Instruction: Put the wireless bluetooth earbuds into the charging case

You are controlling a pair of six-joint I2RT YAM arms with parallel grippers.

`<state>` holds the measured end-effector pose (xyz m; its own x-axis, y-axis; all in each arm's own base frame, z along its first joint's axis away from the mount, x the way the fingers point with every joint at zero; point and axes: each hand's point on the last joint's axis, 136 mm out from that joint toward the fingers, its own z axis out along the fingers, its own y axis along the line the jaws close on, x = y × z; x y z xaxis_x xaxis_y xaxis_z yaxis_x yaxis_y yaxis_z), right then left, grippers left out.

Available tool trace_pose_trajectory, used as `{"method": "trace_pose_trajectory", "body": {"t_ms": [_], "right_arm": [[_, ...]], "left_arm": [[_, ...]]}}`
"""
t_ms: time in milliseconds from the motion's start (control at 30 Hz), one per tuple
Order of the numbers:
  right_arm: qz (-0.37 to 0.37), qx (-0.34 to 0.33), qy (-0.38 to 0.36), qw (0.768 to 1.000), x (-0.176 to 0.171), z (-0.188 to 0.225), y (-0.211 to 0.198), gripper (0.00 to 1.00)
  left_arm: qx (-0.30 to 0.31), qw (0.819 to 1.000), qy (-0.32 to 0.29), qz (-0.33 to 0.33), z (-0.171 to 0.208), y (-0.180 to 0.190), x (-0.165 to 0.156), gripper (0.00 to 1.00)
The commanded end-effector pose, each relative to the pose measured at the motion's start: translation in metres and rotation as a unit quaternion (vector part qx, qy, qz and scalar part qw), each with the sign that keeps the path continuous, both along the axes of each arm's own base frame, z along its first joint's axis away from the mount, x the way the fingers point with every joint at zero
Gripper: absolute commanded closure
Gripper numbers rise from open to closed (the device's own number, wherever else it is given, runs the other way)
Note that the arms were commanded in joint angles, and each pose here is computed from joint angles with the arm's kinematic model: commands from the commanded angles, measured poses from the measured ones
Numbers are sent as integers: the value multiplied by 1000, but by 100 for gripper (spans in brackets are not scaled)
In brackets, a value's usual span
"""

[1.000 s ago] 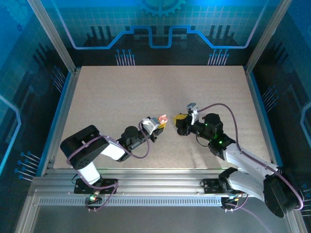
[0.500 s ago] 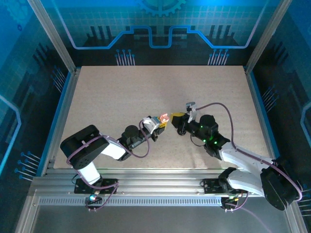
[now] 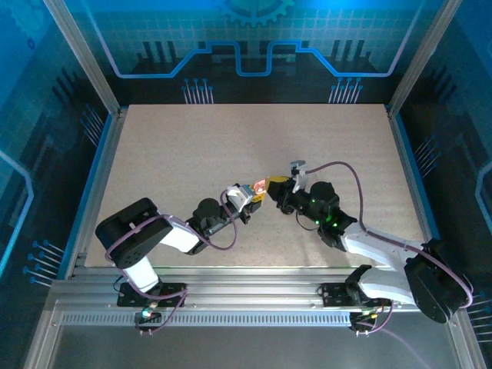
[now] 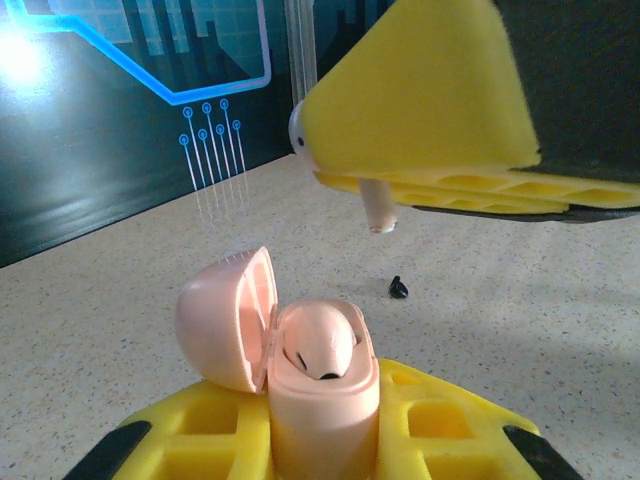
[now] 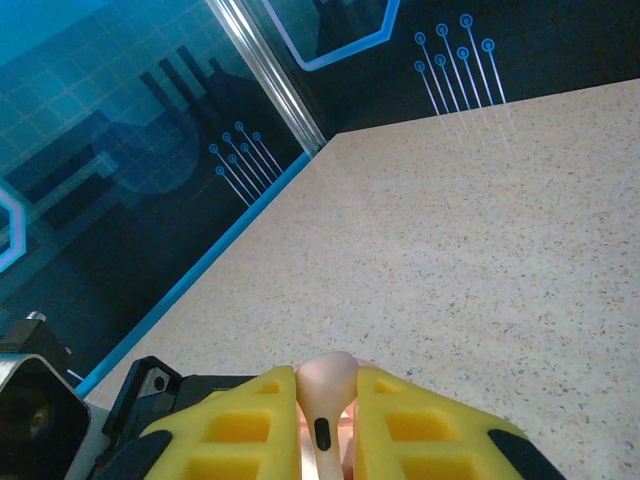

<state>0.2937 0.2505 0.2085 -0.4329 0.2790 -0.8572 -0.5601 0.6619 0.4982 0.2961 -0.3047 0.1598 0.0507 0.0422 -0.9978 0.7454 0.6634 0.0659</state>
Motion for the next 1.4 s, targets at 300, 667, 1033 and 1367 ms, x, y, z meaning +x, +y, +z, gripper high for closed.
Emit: {"method": "trace_pose_trajectory", "body": {"t_ms": [300,667,1033,1367], "right_arm": [[-6,32,-23,999,9,19,14,83],[-6,43,-10,999,10,13,19,83],[-11,42,5,999,4,7,17,83],[-18,50,22,998,6,4,18,77]], "left_arm": [[-41,998,-36,-12,37,-5,-4,80],[-50,998,-39,-8,44,-5,-2,80],[-65,997,-47,3,57,-3,2,80],[-74,995,-60,-1,70,-3,-1,80]]}}
